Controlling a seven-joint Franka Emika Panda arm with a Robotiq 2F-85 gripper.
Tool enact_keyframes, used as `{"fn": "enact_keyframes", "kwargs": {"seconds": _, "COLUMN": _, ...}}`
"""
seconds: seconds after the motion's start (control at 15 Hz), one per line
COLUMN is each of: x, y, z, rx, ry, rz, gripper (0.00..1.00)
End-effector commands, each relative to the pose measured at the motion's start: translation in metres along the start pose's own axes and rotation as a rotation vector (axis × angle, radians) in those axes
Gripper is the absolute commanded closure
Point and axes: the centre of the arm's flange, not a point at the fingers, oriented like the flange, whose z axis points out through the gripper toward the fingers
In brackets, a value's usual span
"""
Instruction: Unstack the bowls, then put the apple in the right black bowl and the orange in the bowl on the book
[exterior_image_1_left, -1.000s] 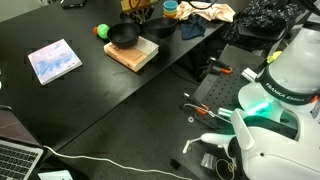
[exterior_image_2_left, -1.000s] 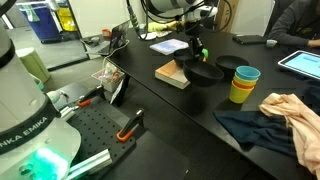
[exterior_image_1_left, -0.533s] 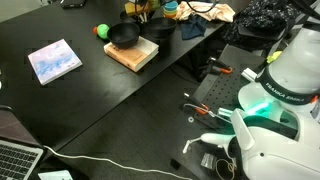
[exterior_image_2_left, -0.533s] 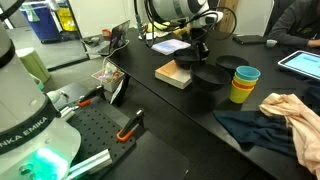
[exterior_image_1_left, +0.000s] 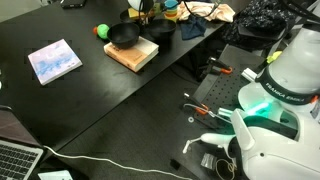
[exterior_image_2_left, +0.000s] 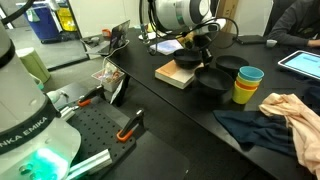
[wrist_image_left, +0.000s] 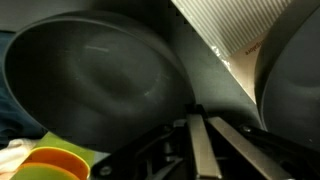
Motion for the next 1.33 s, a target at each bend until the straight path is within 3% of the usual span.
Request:
{"fn": "enact_keyframes", "kwargs": {"seconds": 0.0, "x": 0.005, "y": -0.004, "z": 0.006, "rx": 0.026, "ry": 0.031, "rz": 0.010, "gripper": 0.97}}
{"fn": "enact_keyframes", "kwargs": {"seconds": 0.2, "x": 0.003, "y": -0.004, "z": 0.010, "rx": 0.029, "ry": 0.031, "rz": 0.004, "gripper": 0.95}}
{"fn": "enact_keyframes", "kwargs": {"seconds": 0.27, "x": 0.002, "y": -0.003, "z": 0.011, "rx": 0.031, "ry": 0.028, "rz": 0.004, "gripper": 0.71}}
{"fn": "enact_keyframes", "kwargs": {"seconds": 0.47, "x": 0.002, "y": -0.006, "z": 0.004, "rx": 0.046, "ry": 0.022, "rz": 0.019, "gripper": 0.60}}
{"fn": "enact_keyframes", "kwargs": {"seconds": 0.93, "x": 0.016, "y": -0.036, "z": -0.041, "rx": 0.041, "ry": 0.041, "rz": -0.057, "gripper": 0.05}}
{"fn": "enact_keyframes", "kwargs": {"seconds": 1.0, "x": 0.021, "y": -0.042, "z": -0.047, "rx": 0.024, "ry": 0.054, "rz": -0.084, "gripper": 0.01}}
{"fn": "enact_keyframes", "kwargs": {"seconds": 1.27, "x": 0.039, "y": -0.070, "z": -0.068, "rx": 0.007, "ry": 0.083, "rz": -0.157, "gripper": 0.00}}
